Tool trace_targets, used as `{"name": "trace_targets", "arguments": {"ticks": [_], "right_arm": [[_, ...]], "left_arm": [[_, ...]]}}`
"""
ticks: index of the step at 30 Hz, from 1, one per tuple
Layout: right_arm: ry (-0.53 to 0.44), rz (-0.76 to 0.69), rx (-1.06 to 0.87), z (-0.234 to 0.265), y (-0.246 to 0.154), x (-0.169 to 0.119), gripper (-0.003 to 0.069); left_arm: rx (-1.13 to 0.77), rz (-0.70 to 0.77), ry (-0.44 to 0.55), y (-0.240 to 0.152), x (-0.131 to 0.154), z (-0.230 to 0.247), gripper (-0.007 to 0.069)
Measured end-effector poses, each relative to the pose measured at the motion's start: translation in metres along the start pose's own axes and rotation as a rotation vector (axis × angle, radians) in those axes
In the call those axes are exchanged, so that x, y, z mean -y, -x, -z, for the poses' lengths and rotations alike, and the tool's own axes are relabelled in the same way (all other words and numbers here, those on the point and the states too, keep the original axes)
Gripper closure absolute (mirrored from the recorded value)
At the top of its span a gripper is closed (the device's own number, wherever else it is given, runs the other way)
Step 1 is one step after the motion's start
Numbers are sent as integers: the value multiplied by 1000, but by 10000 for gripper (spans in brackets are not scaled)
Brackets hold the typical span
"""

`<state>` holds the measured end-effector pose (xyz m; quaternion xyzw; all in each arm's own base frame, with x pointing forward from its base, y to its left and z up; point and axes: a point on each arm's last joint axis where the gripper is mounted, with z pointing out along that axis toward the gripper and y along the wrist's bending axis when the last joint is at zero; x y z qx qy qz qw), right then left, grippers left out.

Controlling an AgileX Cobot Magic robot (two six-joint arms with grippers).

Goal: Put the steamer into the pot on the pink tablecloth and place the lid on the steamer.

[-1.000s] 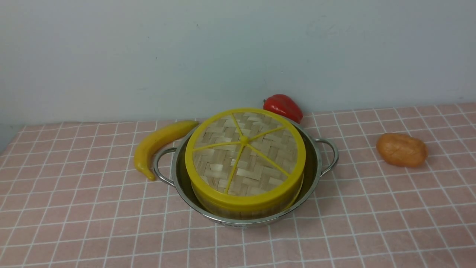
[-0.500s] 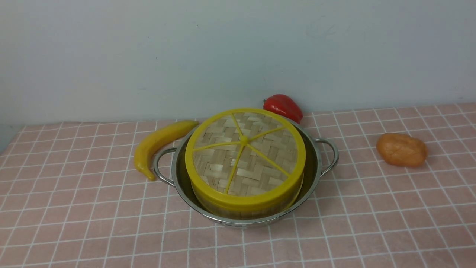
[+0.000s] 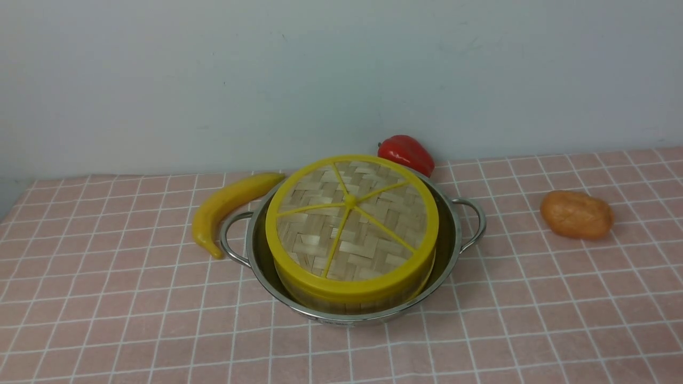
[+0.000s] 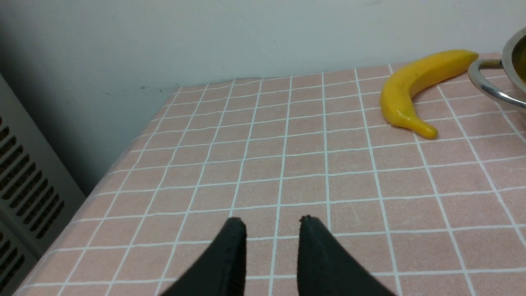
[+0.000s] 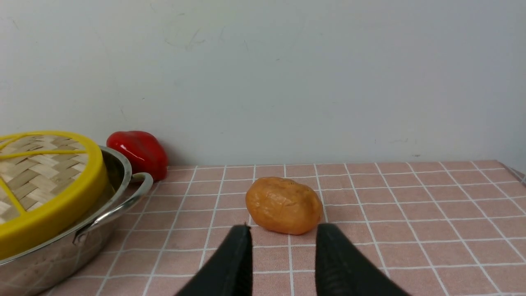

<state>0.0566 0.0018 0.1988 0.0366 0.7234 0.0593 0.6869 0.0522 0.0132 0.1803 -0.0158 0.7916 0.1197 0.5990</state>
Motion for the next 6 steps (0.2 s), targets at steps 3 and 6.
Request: {"name": "trace_targets", "arguments": {"ticks": [3, 6], "right_arm": [[0, 0, 0, 0, 0, 0, 419], [0, -1, 0, 0, 0, 0, 419]], "left_arm": [[0, 0, 0, 0, 0, 0, 443], [0, 0, 0, 0, 0, 0, 435]]}}
